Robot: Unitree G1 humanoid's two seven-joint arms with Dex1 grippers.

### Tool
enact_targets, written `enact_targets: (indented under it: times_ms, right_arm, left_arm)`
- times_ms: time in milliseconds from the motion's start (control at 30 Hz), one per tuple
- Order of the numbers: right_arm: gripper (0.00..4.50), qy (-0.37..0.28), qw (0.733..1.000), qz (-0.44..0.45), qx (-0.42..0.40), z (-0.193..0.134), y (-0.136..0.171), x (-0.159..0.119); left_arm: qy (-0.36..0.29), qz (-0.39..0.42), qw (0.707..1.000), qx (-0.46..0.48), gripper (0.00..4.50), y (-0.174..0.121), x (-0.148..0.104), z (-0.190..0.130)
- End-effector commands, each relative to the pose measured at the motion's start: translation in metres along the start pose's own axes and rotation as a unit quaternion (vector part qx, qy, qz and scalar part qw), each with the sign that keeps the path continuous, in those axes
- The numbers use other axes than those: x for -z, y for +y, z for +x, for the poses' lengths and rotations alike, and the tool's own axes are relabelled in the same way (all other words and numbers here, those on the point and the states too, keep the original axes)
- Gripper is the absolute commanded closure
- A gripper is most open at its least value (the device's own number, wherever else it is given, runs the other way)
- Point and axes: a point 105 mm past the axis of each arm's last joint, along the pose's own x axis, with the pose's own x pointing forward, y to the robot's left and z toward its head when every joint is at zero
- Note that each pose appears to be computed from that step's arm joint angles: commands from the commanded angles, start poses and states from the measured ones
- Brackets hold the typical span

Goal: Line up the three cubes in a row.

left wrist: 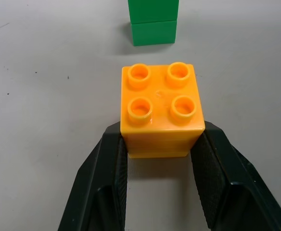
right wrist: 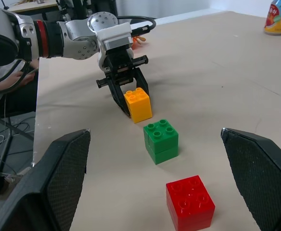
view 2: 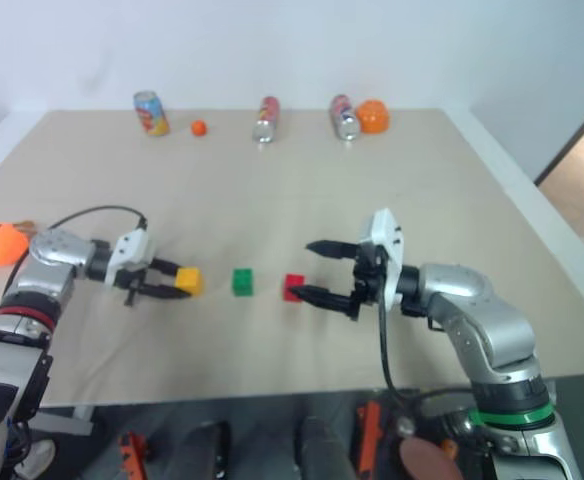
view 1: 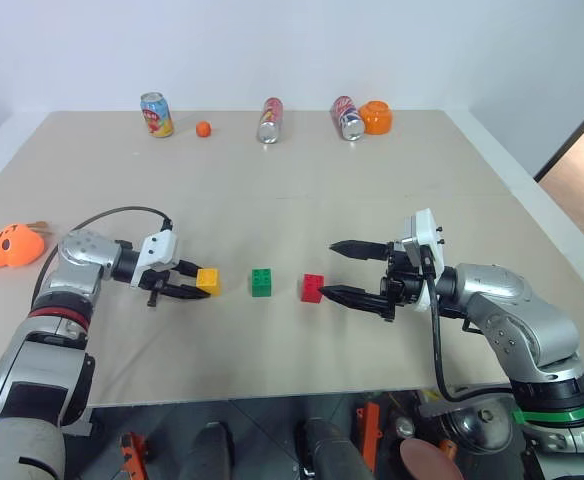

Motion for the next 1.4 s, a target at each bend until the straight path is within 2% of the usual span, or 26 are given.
enact_targets:
  times_ms: [33,67,133,300,367,533,867,1033,1200,1300,1400]
  right_arm:
    - [0.00,-0.013,1.000,-0.027,-0.002,-0.003,0.000,-0.014]
    - [0.00,-0.013,1.000,-0.027,-0.002,-0.003,0.000,-0.014]
    - [0.00,-0.012,1.000,-0.027,-0.001,-0.003,0.000,-0.014]
    - [0.00,-0.011,1.000,-0.029,-0.001,-0.004,-0.001,-0.015]
    - [0.00,-0.011,0.999,-0.029,-0.003,-0.003,-0.001,-0.016]
    - [0.00,-0.014,0.999,-0.031,-0.009,-0.001,-0.002,-0.018]
    - [0.00,-0.013,0.999,-0.038,-0.026,0.003,-0.006,-0.021]
    - [0.00,-0.011,0.999,-0.044,-0.008,0.002,-0.016,-0.021]
    - [0.00,-0.026,0.996,-0.029,0.074,-0.005,-0.041,-0.013]
    - [0.00,-0.021,0.989,-0.022,0.145,-0.011,-0.058,0.000]
    - [0.00,-0.019,0.978,-0.018,0.208,-0.018,-0.068,0.009]
  left_arm:
    - [0.000,0.006,1.000,0.012,3.20,-0.001,-0.002,0.008]
    - [0.004,0.004,1.000,0.016,3.20,-0.002,0.000,0.008]
    - [0.019,-0.009,0.999,0.026,2.16,-0.005,0.005,0.008]
    - [0.013,-0.015,1.000,0.020,0.45,-0.005,0.005,0.005]
    - [0.003,-0.009,1.000,0.009,0.06,-0.003,0.003,0.003]
    - [0.015,-0.004,1.000,-0.011,0.06,0.001,0.004,-0.009]
    - [0.072,-0.030,0.996,-0.052,0.06,-0.002,0.015,-0.061]
    - [0.041,-0.048,0.989,-0.132,0.06,0.012,0.004,-0.085]
    - [-0.034,-0.124,0.955,-0.269,0.06,0.027,0.003,-0.111]
    - [-0.081,-0.167,0.920,-0.345,0.06,0.025,0.009,-0.116]
    - [-0.099,-0.231,0.876,-0.412,0.06,0.019,0.016,-0.110]
